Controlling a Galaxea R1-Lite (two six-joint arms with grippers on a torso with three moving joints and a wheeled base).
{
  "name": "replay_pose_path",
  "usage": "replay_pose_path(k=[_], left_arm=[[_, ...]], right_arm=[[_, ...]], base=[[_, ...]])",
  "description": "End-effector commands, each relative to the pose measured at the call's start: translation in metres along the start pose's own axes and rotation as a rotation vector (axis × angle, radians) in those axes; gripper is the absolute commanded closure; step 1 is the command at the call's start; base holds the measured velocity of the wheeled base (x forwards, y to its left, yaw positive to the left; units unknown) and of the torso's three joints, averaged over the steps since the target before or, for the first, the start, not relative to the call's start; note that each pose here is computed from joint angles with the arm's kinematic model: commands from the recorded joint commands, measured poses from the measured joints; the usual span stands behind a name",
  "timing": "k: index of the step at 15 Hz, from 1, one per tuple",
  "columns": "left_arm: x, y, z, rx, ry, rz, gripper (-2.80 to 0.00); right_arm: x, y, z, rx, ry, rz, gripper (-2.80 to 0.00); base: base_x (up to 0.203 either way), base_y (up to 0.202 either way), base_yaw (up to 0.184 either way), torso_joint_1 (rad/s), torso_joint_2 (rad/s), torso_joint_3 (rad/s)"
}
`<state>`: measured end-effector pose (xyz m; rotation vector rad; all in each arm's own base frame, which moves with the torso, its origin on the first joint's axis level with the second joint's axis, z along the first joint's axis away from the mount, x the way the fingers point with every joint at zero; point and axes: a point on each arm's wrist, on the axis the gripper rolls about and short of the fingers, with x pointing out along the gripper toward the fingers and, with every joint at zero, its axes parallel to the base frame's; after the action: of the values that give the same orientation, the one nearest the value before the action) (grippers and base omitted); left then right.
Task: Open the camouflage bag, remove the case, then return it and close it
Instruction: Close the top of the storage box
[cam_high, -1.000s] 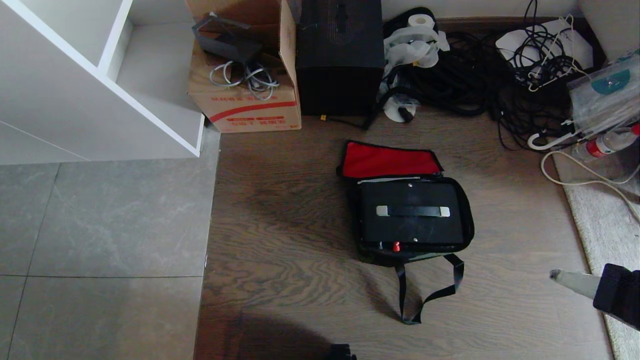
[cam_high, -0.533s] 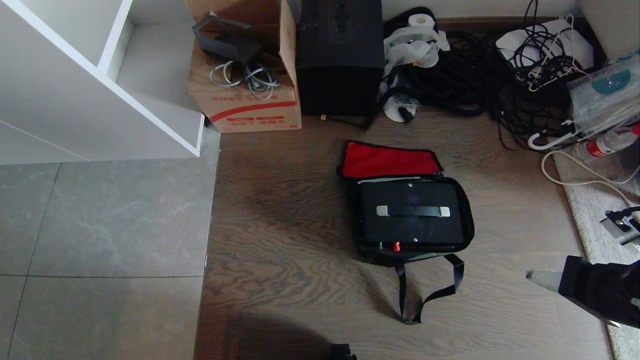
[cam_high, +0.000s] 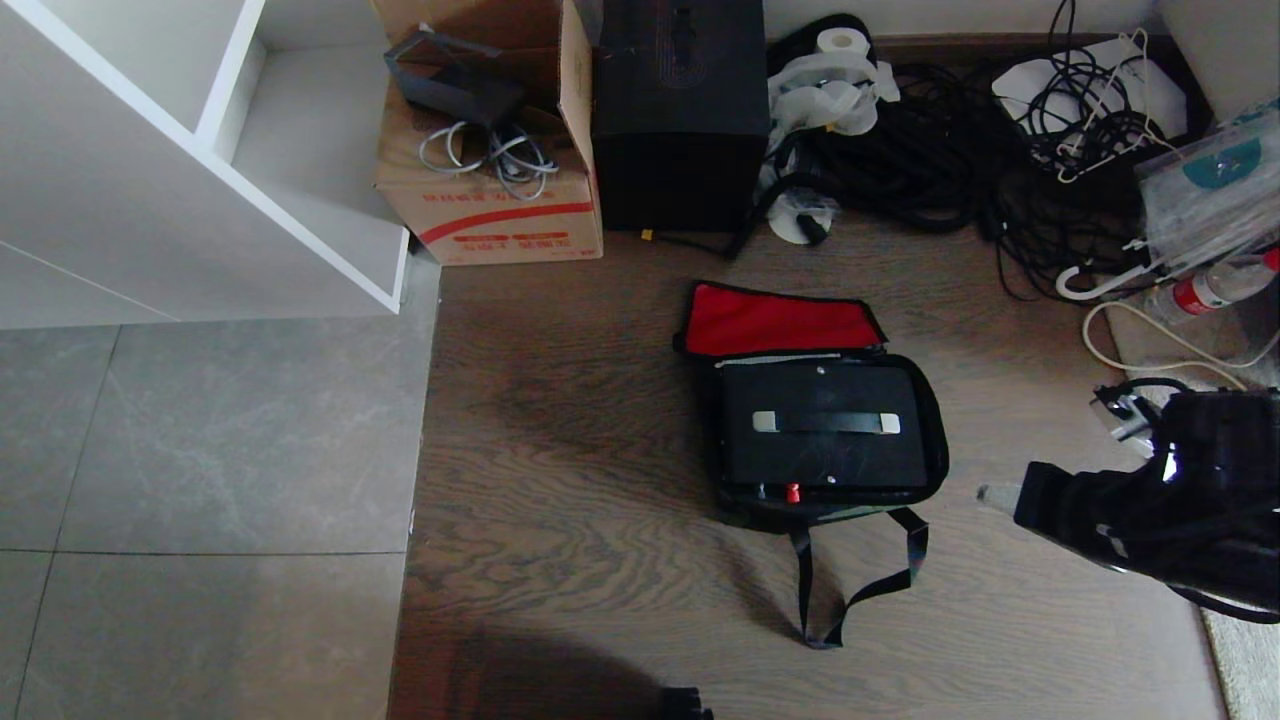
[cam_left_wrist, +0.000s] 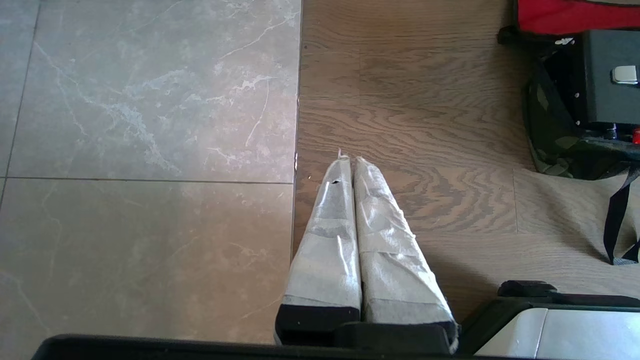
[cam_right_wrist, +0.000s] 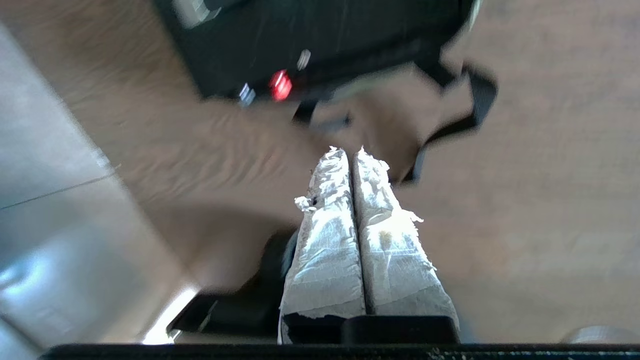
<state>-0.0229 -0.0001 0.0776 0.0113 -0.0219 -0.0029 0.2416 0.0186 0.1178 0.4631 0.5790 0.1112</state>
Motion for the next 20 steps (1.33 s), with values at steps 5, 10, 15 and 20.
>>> replay_pose_path(k=[5, 10, 15, 20], left_arm=[[0.001, 0.0, -0.002, 0.0, 0.008, 0.0, 0.0], [0.001, 0.0, -0.002, 0.001, 0.008, 0.0, 0.0], [0.001, 0.0, -0.002, 0.001, 0.008, 0.001, 0.0], [0.001, 0.0, -0.002, 0.001, 0.008, 0.001, 0.0]], right_arm=[[0.068, -0.035, 0.005, -0.113, -0.022, -0.104, -2.8], [0.086, -0.046, 0.003, -0.108, -0.034, -0.116, -2.8], [0.102, -0.059, 0.002, -0.103, -0.051, -0.187, -2.8], [0.12, -0.07, 0.01, -0.104, -0.106, -0.245, -2.8]], base=[[0.0, 0.0, 0.0, 0.0, 0.0, 0.0], [0.0, 0.0, 0.0, 0.0, 0.0, 0.0], [0.0, 0.0, 0.0, 0.0, 0.0, 0.0], [0.0, 0.0, 0.0, 0.0, 0.0, 0.0]])
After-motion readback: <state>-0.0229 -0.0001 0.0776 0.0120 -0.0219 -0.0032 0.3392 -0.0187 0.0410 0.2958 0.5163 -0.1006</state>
